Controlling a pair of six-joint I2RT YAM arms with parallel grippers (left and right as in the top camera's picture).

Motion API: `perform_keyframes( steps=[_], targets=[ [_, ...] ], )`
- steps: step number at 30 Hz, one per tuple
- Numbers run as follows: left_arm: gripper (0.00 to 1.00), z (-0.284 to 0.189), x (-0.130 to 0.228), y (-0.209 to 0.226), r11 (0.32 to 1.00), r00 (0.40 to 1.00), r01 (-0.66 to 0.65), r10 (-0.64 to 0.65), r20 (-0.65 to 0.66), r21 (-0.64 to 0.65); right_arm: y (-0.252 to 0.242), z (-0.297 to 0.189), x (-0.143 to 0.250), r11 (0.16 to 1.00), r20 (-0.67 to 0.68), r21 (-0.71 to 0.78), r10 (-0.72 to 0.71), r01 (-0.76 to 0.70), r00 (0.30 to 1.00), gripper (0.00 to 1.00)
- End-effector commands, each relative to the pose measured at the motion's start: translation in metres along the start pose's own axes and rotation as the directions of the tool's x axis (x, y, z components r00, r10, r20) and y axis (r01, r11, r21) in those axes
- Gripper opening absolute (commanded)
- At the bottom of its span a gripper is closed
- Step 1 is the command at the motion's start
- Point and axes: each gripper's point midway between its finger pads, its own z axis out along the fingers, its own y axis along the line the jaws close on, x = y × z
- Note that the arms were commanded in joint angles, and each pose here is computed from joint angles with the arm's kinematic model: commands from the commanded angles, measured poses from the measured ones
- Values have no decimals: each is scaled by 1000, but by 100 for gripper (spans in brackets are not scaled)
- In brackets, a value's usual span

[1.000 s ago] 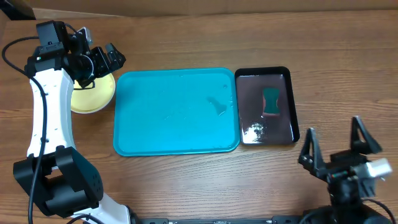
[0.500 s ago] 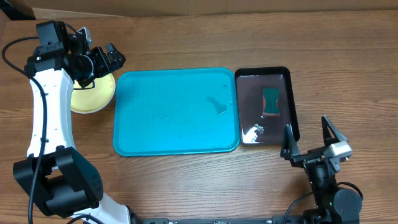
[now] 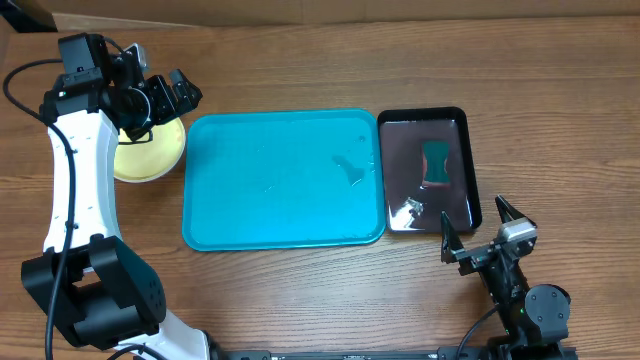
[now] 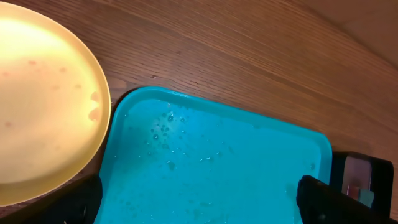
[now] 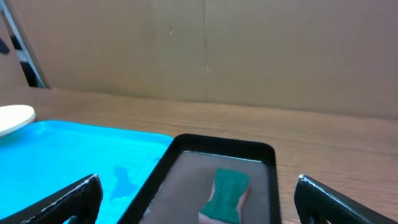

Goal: Clean dirty plates on tray and stack at the side

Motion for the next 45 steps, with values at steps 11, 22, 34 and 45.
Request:
perform_keyframes(
  steps=[11,22,34,45],
  targets=[
    [100,0,-2,-2,1000,1000,-23,23,4,5,2,0,1,998,9,-10,-54,54,999,100],
    [100,0,-2,-2,1000,1000,-23,23,4,5,2,0,1,998,9,-10,-54,54,998,100],
    [100,0,-1,-2,1000,1000,-23,23,3,5,-9,-1,0,998,8,32,-54,53,999,100],
    [100,0,-2,-2,1000,1000,-23,23,4,5,-18,-2,0,996,7,72,-54,53,999,100]
  ],
)
